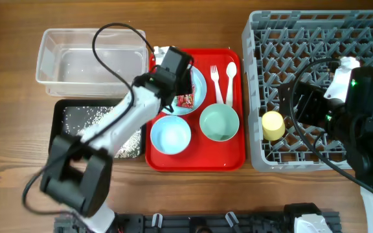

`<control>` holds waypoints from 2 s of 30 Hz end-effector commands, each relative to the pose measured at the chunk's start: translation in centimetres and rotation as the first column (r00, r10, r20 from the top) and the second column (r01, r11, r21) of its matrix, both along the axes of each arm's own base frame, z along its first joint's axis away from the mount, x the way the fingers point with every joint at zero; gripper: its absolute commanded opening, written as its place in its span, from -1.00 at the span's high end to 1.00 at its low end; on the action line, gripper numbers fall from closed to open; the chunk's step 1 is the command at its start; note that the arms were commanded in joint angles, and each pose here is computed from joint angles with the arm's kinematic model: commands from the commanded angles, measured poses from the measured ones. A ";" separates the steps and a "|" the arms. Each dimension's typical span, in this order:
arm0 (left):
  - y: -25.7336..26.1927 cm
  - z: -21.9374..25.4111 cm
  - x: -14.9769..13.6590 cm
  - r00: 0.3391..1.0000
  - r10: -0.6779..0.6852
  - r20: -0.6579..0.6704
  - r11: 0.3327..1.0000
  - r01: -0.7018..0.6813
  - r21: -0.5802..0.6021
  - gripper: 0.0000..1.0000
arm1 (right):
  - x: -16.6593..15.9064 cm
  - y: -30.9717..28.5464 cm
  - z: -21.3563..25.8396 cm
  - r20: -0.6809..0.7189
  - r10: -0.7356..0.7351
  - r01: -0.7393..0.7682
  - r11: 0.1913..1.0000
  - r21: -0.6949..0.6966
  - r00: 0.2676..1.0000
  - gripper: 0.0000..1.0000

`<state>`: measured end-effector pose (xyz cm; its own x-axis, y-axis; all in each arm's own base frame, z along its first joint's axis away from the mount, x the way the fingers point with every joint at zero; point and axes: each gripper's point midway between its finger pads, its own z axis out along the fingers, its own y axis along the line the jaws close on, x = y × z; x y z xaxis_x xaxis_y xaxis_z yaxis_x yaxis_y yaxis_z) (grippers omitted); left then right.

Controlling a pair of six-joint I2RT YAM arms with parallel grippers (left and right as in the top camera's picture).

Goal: Sort waste into correct bins and load items into the dishwasher rack
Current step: 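Set the emptied light-blue bowl back on the red tray, then grasp the red wrapper and tissue from the plate with left gripper, then drop the wrapper and tissue into the clear plastic bin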

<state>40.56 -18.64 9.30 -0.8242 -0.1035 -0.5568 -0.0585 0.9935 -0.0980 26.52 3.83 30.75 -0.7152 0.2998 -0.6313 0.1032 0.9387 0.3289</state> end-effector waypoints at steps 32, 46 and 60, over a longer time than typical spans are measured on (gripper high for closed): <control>8.6 9.2 5.0 0.980 0.050 0.193 0.997 -0.037 -0.072 -0.97 | 0.3 0.1 -0.4 -0.026 0.010 -0.010 1.000 -0.003 1.000 -0.99; -1.7 -7.1 1.6 0.952 -0.279 -0.127 0.948 0.294 0.120 -0.76 | 0.0 0.0 -0.7 -0.044 0.009 -0.009 1.000 -0.003 0.999 -0.99; -0.2 4.0 1.7 0.971 -0.225 0.075 0.971 0.217 0.098 0.92 | 0.0 0.0 -0.7 -0.043 0.010 -0.010 1.000 -0.003 0.999 -0.99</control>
<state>40.87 -20.32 4.90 -0.8629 0.2108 -0.4594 0.2305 0.9730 0.0135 26.42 3.82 29.66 -0.7481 0.2978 -0.5930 0.1206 0.9398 0.3198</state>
